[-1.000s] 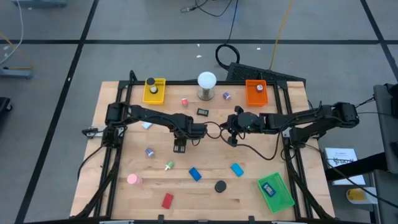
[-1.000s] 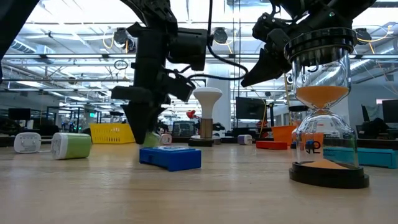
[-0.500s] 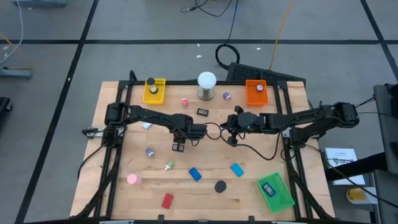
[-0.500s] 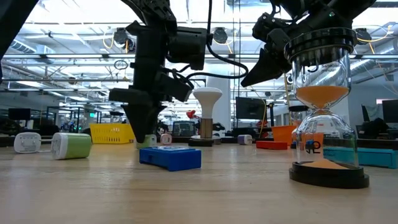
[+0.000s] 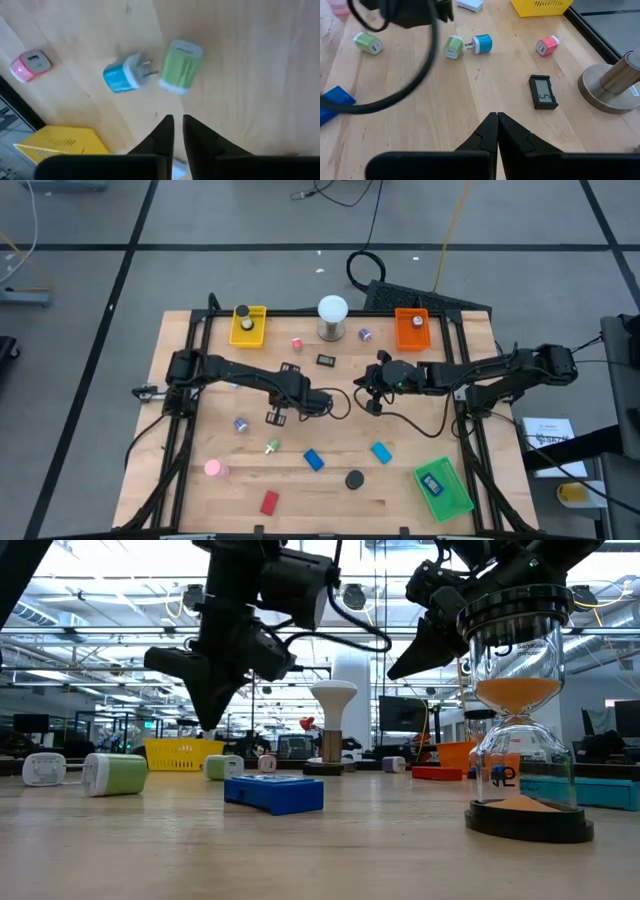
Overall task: Pick & Place Office items
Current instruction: Put the top green charger adaptor into the orange bin
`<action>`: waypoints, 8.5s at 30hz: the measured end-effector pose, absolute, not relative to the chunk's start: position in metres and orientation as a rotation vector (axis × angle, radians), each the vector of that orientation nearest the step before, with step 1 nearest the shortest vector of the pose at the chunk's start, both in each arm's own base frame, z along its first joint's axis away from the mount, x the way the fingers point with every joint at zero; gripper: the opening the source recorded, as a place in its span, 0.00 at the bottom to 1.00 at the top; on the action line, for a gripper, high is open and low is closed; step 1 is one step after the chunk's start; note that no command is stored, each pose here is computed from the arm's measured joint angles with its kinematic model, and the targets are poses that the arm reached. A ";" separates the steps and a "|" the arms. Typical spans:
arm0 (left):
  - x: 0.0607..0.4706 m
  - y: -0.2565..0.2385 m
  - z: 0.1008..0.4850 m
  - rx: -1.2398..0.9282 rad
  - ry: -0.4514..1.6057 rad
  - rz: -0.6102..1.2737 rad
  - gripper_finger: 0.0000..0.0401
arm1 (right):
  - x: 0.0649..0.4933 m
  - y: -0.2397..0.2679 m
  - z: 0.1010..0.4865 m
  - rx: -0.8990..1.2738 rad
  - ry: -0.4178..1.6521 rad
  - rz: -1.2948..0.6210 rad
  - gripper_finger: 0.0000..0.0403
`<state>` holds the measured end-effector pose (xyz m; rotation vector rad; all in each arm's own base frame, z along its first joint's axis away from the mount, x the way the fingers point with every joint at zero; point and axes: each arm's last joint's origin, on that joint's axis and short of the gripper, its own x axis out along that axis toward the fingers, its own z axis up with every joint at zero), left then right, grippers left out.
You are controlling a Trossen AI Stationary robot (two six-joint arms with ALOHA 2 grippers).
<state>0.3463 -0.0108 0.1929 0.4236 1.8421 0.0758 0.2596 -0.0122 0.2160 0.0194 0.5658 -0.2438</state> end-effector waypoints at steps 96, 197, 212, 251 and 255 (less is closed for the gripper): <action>0.254 0.023 0.120 0.255 1.004 0.066 0.01 | 0.261 -0.001 0.217 -0.041 0.554 -0.189 0.01; 0.235 0.009 0.218 -0.561 1.137 0.629 0.53 | 0.259 0.024 0.221 -0.129 0.530 -0.179 0.01; 0.260 0.026 0.183 -0.495 1.172 0.688 0.78 | 0.258 0.024 0.220 -0.130 0.533 -0.178 0.01; 0.328 0.017 0.205 -0.225 0.985 0.297 0.34 | 0.259 0.024 0.221 -0.103 0.523 -0.185 0.01; 0.346 0.018 0.189 -0.176 0.930 0.218 0.34 | 0.259 0.024 0.221 -0.104 0.521 -0.185 0.01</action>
